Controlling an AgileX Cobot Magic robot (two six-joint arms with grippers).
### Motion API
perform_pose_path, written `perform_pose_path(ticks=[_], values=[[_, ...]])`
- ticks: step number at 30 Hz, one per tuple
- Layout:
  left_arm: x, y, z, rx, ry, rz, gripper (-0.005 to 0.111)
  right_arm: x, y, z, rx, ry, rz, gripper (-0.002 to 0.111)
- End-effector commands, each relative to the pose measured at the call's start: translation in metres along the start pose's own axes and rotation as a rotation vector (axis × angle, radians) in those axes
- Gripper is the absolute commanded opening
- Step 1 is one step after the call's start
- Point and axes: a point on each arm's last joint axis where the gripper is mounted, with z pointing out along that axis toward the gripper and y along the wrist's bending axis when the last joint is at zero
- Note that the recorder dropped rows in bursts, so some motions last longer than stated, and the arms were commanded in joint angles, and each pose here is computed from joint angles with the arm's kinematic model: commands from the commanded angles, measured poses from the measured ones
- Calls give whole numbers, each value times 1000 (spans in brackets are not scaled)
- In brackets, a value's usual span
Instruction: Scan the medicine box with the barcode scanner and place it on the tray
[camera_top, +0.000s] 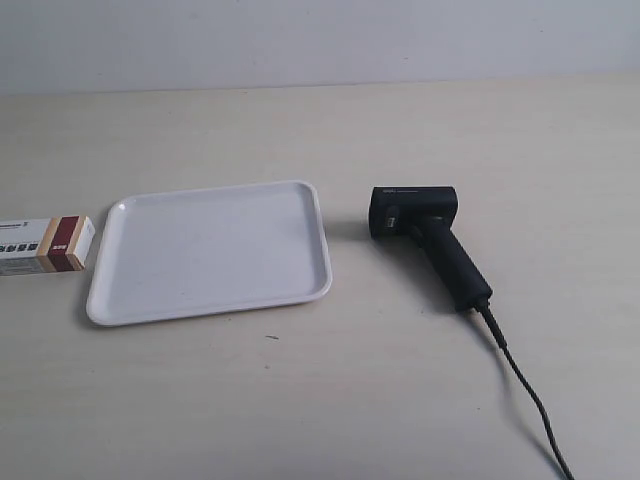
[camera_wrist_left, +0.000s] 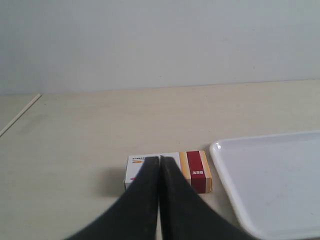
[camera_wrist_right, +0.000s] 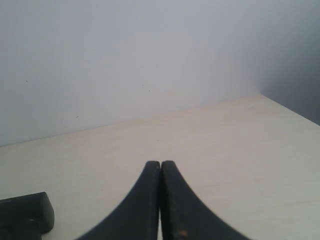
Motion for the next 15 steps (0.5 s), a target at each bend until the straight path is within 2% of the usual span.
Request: perform_pose_path(ticks=[1,5,11,15], values=[[0,0,0,-1,-6,-6,3,1,-1,0,6,-5,-12,0],[-6,0,-1,-1,-64,-25,3,0,-1,0,6,-18,-12,0],[-19,0,-3,39,-214,-368,3,-8,0,-1,3,-106,-9,0],[-27,0,-5,69,-302,-481,3,-11,0,-1,-2,-135,23,0]])
